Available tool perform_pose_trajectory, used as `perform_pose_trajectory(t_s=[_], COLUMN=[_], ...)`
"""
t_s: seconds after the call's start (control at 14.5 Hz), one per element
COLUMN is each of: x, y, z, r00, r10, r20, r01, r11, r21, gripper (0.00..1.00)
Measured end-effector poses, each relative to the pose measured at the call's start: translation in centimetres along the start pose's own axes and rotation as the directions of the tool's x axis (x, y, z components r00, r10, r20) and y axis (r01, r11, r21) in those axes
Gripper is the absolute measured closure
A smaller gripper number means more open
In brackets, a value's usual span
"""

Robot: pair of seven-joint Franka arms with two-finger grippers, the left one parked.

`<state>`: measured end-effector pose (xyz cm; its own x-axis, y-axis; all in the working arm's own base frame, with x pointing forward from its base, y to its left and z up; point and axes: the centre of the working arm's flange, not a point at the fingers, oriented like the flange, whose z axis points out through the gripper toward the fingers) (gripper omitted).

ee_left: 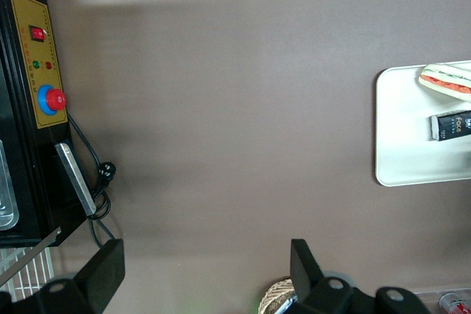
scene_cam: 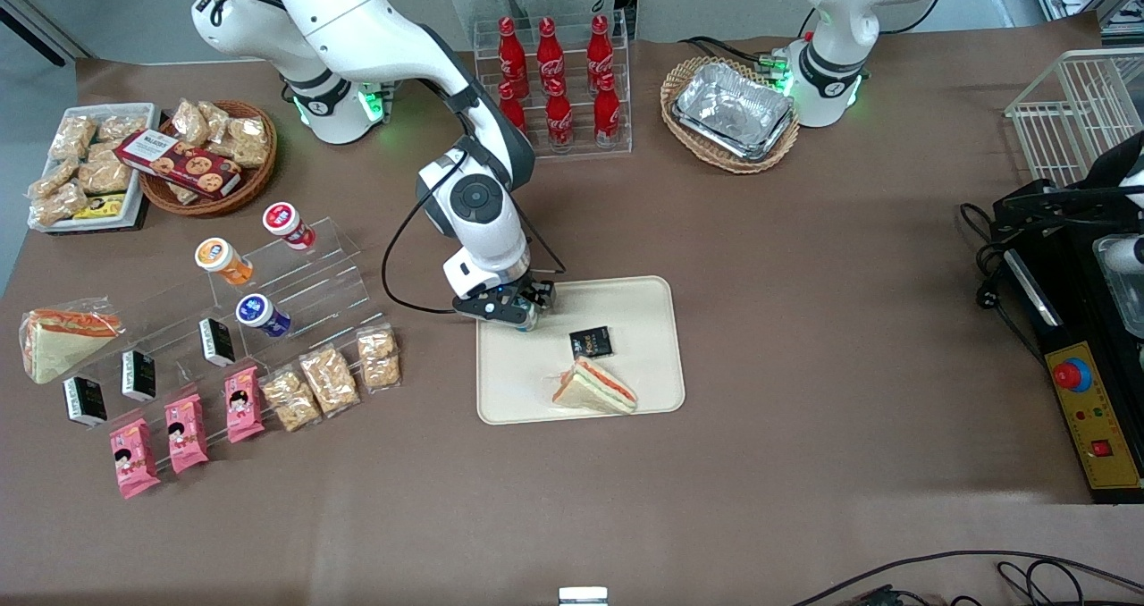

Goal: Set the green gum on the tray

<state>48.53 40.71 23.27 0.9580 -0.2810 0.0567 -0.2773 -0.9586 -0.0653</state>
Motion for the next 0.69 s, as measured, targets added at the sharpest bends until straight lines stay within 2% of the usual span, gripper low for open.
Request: perform_pose_trajectory(t_s=[0.07, 0.14, 0.28, 0.41, 0.55, 0.69], x=[0.1, 0.3, 0.7, 1.4, 2.6, 3.6], y=[0.0, 0.0, -0.1, -0.6, -1.6, -2.5], z=[-0.1, -0.2, -0.6, -2.3, -5.6, -9.6], r00=[1.000, 1.000, 1.000, 0.999, 0.997, 0.996], r10=[0.001, 0.002, 0.002, 0.000, -0.010, -0.025], r20=[-0.001, -0.003, 0.005, 0.041, 0.074, 0.089], r01=[-0.001, -0.002, -0.002, 0.002, 0.015, 0.032], r11=[1.000, 1.000, 1.000, 0.999, 0.997, 0.996], r21=[0.001, 0.003, -0.008, -0.047, -0.075, -0.078], gripper=[0.04, 0.00, 0.00, 0.00, 0.00, 0.00])
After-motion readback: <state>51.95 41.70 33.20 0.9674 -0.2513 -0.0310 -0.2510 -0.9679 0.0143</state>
